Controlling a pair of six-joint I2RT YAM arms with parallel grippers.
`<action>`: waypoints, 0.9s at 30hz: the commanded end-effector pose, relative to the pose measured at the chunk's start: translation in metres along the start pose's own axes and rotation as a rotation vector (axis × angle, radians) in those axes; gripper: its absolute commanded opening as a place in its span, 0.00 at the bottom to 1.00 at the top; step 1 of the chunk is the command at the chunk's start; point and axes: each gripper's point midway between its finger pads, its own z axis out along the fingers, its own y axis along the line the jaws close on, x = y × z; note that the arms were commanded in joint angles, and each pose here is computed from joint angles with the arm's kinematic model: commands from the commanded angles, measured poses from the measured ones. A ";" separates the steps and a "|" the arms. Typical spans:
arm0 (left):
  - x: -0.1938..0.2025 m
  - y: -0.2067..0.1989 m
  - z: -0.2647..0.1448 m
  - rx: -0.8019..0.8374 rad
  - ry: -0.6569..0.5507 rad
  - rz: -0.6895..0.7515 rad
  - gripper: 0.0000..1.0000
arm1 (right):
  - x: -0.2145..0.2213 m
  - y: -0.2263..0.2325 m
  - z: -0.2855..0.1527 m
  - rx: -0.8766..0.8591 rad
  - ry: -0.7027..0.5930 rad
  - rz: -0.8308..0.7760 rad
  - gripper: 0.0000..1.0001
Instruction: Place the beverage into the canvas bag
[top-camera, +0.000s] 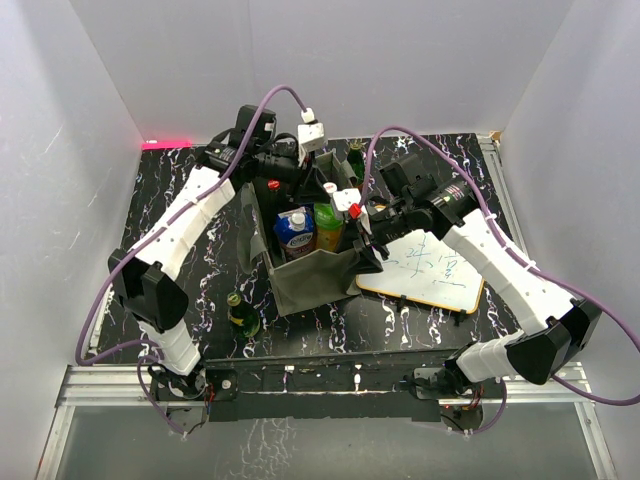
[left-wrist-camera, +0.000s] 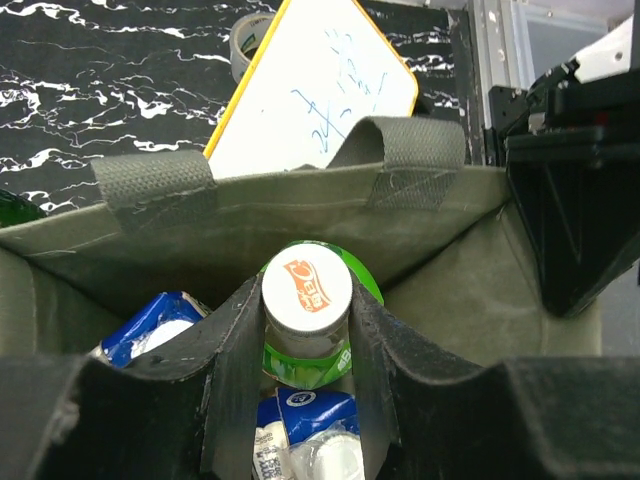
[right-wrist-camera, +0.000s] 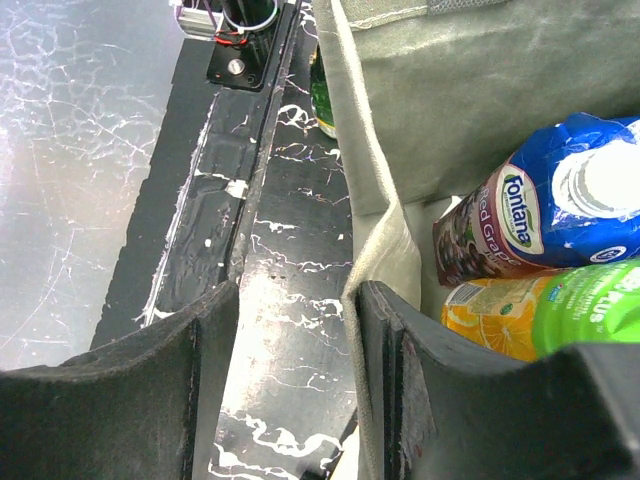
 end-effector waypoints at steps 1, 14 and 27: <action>-0.016 -0.021 -0.009 0.046 -0.047 0.186 0.00 | -0.014 0.008 -0.005 -0.006 -0.050 -0.026 0.54; 0.024 -0.015 0.000 0.032 0.046 0.274 0.00 | -0.013 0.007 -0.005 0.003 -0.053 -0.022 0.57; 0.055 -0.013 0.011 0.027 0.143 0.309 0.00 | -0.011 0.005 -0.005 0.010 -0.052 -0.014 0.58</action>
